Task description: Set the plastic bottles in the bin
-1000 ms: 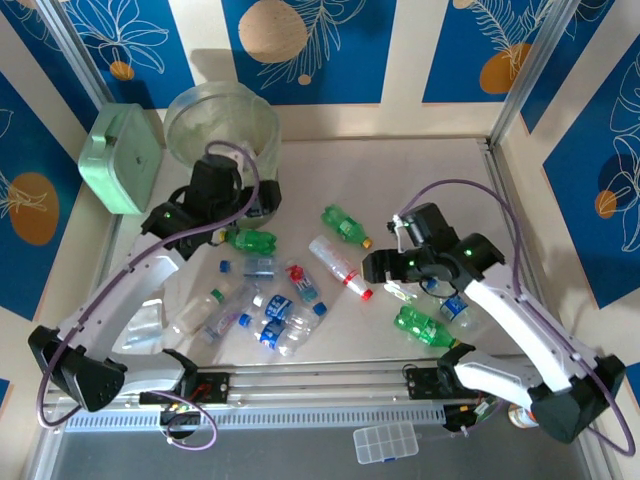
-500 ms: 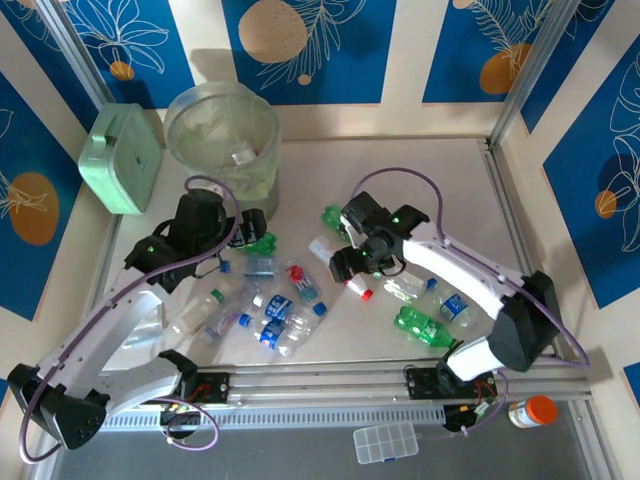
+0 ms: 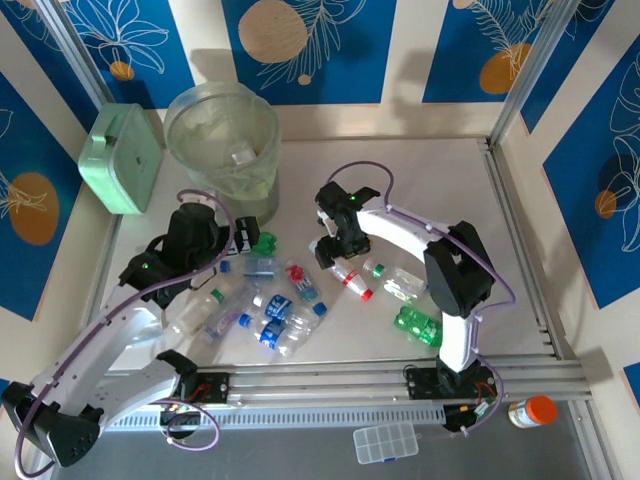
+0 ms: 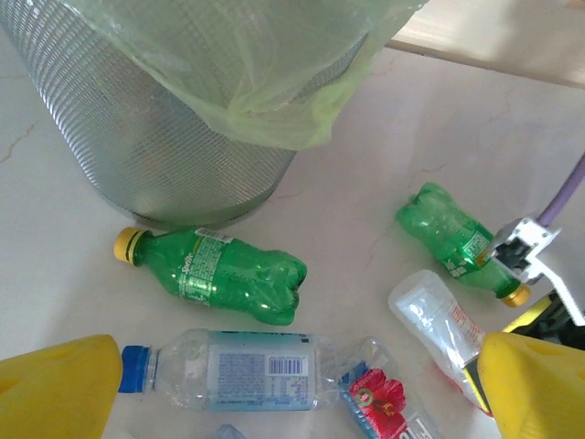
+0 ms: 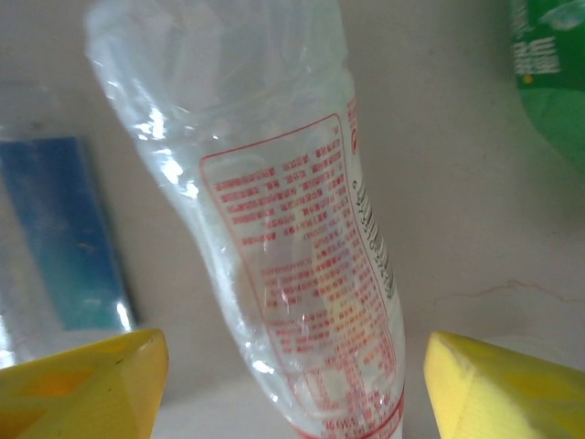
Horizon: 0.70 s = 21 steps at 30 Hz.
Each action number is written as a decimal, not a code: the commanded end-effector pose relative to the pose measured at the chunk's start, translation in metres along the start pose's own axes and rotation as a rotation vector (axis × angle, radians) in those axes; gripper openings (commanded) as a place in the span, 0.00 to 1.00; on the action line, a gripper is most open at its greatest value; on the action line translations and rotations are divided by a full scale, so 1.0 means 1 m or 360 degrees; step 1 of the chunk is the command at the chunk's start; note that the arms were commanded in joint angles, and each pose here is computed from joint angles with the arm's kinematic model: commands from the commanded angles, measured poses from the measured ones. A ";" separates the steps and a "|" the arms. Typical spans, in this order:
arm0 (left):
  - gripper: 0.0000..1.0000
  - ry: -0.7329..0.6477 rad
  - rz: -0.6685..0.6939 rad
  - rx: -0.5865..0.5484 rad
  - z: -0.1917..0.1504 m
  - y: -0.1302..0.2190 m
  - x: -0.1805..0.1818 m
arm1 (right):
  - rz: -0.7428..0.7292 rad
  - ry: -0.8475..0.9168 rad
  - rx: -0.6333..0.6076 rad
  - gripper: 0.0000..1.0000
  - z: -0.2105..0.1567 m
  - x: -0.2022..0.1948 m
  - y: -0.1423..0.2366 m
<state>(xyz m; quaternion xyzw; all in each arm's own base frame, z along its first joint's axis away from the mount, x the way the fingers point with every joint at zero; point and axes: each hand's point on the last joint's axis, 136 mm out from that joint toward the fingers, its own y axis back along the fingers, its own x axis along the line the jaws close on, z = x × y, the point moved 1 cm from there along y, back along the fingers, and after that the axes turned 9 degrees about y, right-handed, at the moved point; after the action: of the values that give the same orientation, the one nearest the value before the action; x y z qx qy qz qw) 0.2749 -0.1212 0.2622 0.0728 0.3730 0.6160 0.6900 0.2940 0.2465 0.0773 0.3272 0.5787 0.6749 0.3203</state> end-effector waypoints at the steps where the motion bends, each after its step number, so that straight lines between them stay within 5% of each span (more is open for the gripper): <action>1: 0.99 0.0029 -0.0075 -0.0033 0.005 0.003 -0.005 | -0.0074 0.0076 0.0034 0.74 0.001 0.000 -0.007; 21: 0.96 0.0117 -0.0300 0.0192 -0.020 -0.016 -0.025 | -0.0048 0.0047 -0.0017 0.51 -0.002 -0.003 -0.033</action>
<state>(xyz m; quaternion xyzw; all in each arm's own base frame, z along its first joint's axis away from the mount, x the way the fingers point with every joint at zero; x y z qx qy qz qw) 0.2745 -0.1520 0.2498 0.0664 0.4263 0.5389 0.7235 0.3008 0.2519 0.0486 0.3029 0.5843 0.6787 0.3258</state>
